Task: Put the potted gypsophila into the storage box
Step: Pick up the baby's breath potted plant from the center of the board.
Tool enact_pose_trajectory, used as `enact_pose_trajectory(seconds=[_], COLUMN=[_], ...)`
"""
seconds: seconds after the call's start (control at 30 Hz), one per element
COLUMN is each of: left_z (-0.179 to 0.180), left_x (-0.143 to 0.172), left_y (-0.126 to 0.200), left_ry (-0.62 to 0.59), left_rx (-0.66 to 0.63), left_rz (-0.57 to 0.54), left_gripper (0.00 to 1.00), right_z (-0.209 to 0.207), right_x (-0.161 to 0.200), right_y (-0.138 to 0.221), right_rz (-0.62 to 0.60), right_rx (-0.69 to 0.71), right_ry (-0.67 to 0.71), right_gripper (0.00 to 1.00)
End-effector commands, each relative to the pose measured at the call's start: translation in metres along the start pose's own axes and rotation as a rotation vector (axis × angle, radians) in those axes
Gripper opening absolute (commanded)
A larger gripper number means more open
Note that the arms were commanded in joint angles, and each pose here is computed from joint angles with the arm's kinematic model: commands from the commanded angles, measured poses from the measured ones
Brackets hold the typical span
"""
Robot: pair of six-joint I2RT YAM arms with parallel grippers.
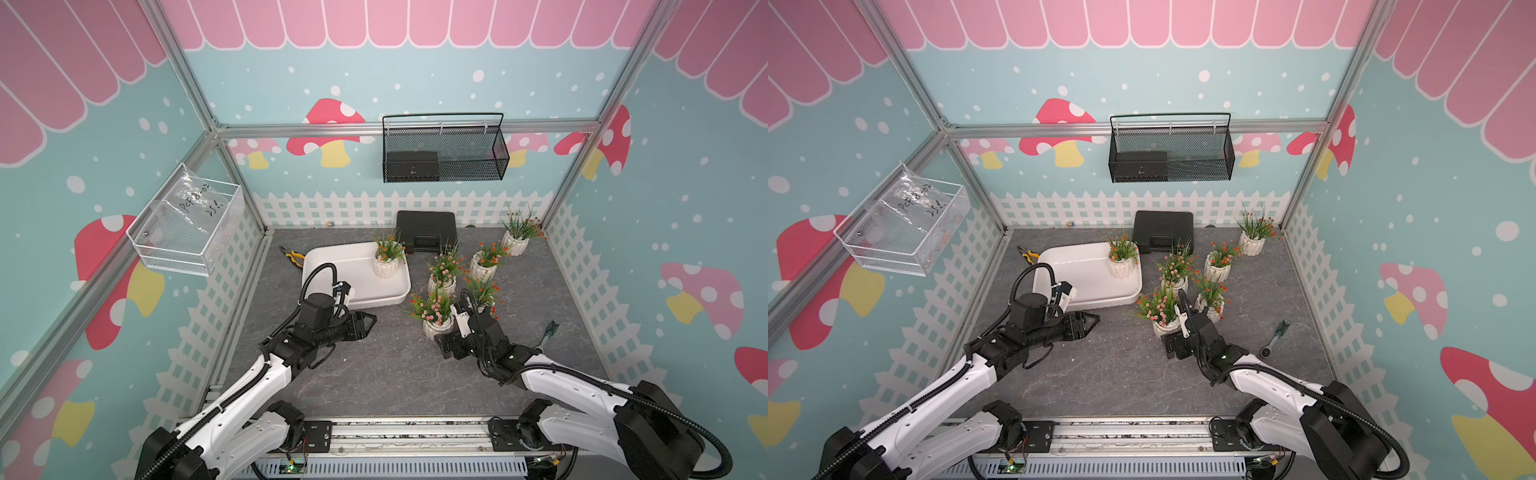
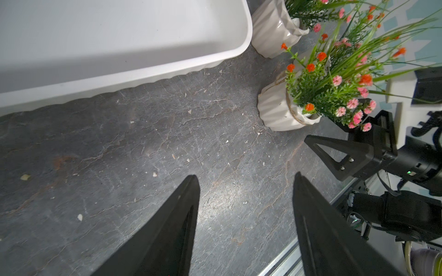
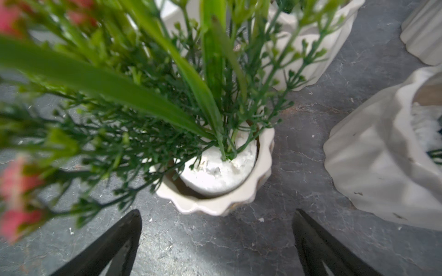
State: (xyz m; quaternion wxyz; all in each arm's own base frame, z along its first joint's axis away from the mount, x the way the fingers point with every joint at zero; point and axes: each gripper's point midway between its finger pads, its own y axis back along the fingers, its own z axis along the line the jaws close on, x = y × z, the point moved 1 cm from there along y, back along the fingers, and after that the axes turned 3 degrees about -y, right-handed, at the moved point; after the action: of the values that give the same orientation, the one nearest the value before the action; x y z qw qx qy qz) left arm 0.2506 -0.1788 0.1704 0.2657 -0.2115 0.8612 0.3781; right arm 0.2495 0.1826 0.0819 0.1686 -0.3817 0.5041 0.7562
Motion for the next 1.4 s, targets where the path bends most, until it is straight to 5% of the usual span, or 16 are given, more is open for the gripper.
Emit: enact_pose_trajectory(seconds=[0.0, 0.57, 1.37], left_z=[-0.007, -0.002, -0.001], left_x=[-0.005, 0.000, 0.000], left_y=[0.002, -0.023, -0.020], left_ry=[-0.018, 0.110, 0.101], left_rx=[0.030, 0.064, 0.049], left_rz=[-0.036, 0.000, 0.002], left_gripper=[0.63, 0.63, 0.62], right_z=[0.007, 0.012, 0.013], right_x=[-0.011, -0.023, -0.028], right_y=[-0.004, -0.028, -0.042], right_rz=[-0.064, -0.107, -0.158], right_rx=[-0.031, -0.046, -0.052], right_ry=[0.040, 0.101, 0.095], right_gripper=[0.99, 0.99, 0.93])
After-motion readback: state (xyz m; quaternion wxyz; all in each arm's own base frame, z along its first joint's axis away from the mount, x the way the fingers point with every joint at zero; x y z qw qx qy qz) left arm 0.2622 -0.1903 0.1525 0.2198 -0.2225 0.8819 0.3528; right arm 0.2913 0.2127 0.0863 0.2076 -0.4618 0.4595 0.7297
